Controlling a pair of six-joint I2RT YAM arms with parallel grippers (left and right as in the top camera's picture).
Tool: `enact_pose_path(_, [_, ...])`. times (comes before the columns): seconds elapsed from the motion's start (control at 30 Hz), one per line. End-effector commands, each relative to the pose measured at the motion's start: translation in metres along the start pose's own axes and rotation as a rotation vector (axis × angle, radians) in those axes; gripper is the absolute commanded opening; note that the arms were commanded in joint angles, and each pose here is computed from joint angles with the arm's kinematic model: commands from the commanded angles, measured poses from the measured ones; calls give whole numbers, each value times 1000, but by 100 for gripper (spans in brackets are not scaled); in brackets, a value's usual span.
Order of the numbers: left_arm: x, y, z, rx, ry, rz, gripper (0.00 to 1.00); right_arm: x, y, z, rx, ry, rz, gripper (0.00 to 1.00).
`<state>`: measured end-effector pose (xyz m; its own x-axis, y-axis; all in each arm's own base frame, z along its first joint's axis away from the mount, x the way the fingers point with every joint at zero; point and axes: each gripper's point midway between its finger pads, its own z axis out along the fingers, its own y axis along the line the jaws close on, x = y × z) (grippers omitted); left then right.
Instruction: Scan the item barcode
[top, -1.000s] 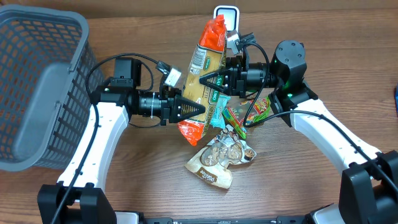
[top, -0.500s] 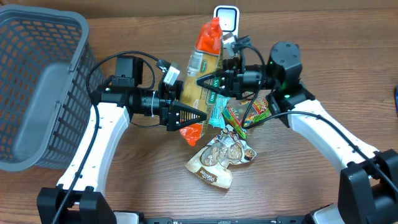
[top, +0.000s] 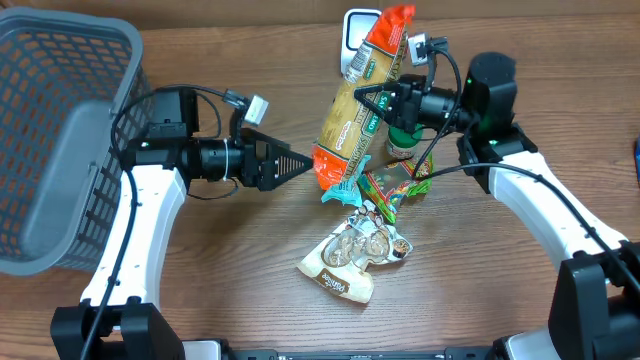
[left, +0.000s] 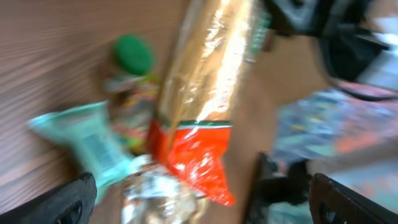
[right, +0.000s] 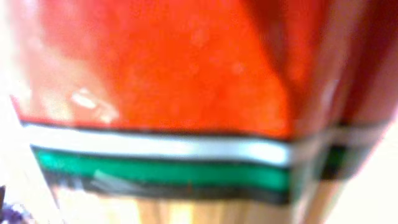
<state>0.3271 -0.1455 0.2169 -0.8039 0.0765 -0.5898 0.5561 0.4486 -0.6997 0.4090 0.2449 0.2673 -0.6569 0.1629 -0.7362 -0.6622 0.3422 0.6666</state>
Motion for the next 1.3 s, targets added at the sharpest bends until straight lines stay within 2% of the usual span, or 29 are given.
enact_pose_path(0.0, [-6, 31, -13, -243, 5, -47, 100, -46, 0, 2, 106, -89, -147, 4])
enact_pose_path(0.23, [-4, 50, -19, -364, 13, -70, 100, -72, -42, 18, 275, -40, -132, 4])
enact_pose_path(0.67, [-1, 54, -20, -391, 24, -78, 100, -106, -121, 19, 641, -85, -108, 4])
enact_pose_path(1.03, [1, 57, -22, -410, 30, -82, 100, -143, -119, 12, 905, -141, -314, 4])
enact_pose_path(1.27, [2, 58, -22, -416, 35, -87, 100, -137, -140, 4, 1080, -73, -413, 4])
